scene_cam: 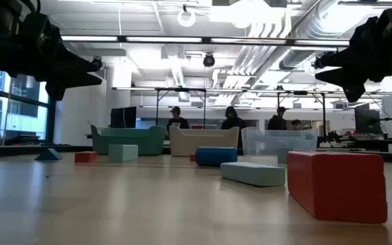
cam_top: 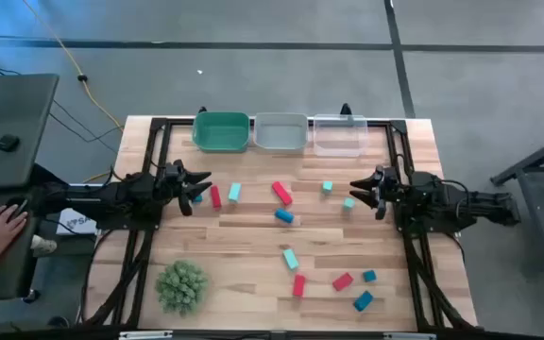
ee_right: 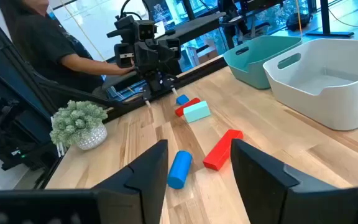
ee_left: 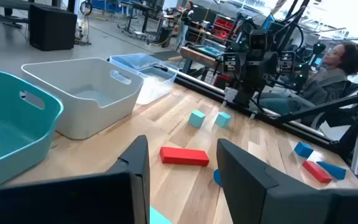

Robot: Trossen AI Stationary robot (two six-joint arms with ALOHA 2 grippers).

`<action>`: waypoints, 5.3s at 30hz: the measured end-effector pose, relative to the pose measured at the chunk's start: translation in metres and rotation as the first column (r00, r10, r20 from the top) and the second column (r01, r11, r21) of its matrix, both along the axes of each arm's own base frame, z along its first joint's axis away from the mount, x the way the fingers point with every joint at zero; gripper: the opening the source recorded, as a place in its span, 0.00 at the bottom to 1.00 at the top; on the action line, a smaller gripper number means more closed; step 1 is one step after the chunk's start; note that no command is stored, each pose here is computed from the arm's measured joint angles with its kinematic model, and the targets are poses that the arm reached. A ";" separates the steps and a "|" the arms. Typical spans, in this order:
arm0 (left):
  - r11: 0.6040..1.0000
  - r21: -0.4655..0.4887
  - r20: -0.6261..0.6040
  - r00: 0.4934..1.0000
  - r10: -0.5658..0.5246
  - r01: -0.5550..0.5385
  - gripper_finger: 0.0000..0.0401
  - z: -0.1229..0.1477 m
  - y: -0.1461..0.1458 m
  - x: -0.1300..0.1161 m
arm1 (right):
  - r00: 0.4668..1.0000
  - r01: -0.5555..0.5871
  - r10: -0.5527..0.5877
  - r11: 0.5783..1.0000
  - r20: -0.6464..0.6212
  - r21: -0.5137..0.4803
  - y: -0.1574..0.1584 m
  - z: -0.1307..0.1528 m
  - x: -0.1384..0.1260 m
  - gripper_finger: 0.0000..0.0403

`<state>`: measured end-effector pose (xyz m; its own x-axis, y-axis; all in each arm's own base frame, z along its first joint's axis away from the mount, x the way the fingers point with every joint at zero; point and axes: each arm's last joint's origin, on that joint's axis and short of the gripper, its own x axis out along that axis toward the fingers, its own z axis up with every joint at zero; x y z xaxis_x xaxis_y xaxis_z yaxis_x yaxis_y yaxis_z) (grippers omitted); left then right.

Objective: Sort & place blocks by color

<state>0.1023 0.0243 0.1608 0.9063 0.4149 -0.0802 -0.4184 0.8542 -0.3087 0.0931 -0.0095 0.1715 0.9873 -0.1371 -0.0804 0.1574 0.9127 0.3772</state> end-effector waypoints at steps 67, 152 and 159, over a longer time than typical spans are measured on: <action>1.000 0.000 0.000 1.000 0.000 0.000 0.28 0.000 0.000 0.000 | 1.000 0.000 0.000 1.000 0.001 0.000 0.000 0.000 0.000 0.41; 0.995 -0.060 0.357 0.930 0.090 -0.073 0.36 0.064 0.002 -0.006 | 1.000 0.000 0.000 1.000 0.000 0.000 0.000 0.000 0.000 0.41; 0.977 -0.063 0.191 0.958 0.213 -0.205 0.36 0.104 0.006 0.000 | 1.000 0.000 0.000 1.000 0.000 0.000 0.000 0.000 0.000 0.41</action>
